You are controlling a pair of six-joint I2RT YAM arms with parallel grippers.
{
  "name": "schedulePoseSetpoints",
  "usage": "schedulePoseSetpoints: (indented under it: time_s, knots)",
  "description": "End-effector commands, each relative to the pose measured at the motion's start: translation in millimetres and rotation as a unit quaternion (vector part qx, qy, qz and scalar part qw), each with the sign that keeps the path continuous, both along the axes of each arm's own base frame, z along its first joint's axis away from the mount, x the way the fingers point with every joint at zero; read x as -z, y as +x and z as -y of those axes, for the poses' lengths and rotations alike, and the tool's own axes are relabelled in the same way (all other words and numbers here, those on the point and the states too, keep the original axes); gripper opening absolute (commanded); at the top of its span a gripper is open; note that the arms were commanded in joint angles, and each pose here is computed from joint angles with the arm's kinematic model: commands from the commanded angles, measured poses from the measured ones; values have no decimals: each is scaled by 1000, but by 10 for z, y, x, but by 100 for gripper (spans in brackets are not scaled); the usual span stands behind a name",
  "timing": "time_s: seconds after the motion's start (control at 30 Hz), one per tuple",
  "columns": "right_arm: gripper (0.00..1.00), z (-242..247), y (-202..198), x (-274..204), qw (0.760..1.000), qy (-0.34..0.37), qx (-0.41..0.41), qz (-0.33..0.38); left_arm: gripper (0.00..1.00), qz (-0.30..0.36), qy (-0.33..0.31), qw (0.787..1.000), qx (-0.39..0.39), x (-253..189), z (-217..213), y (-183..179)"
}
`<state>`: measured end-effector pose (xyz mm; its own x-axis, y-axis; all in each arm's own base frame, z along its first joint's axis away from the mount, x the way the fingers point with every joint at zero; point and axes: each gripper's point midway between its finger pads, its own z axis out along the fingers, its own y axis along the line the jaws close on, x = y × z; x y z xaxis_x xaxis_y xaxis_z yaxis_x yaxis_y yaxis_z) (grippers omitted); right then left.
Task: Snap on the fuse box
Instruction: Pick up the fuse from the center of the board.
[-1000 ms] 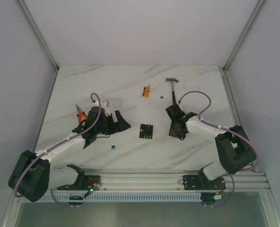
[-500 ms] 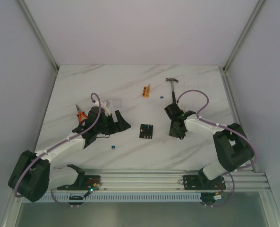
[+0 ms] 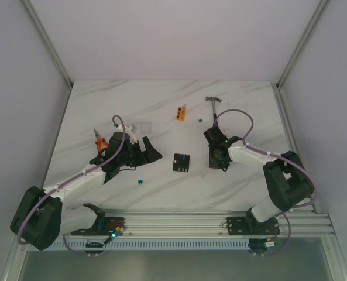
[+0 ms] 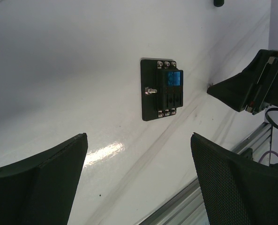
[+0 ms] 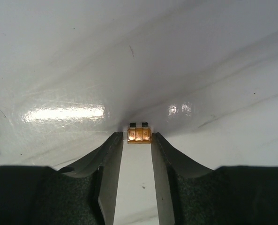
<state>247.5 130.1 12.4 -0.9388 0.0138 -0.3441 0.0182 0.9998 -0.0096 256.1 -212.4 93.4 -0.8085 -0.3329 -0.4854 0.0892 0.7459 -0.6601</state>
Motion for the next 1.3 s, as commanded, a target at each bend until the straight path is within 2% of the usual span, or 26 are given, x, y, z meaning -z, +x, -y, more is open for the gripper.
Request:
schedulePoseSetpoints:
  time_s: [0.0, 0.23, 0.5, 0.67, 0.8, 0.97, 1.13, 1.27]
  knots:
    - [39, 158, -373, 307, 995, -32, -43, -85, 100, 8, -13, 1000, 6, -119, 52, 13]
    - [38, 169, -407, 318, 993, -34, -56, -95, 100, 8, -13, 1000, 6, -121, 53, 14]
    - [31, 190, -472, 377, 992, -38, -48, -110, 100, 8, -15, 1000, 7, -131, 60, 16]
    - [26, 165, -420, 305, 993, -36, -53, -95, 100, 7, -17, 1000, 8, -147, 76, 32]
    - [22, 38, -300, 147, 995, -25, -73, -62, 100, 9, -23, 1000, 16, -198, 120, 48]
    - [20, -345, -106, -250, 989, 7, -146, 11, 97, 16, -36, 999, 28, -295, 194, 85]
    - [18, -767, -4, -651, 966, 46, -238, 88, 89, 22, -66, 996, 56, -444, 359, 123]
    - [17, -1083, -9, -927, 937, 72, -310, 145, 84, 23, -96, 992, 80, -552, 500, 124]
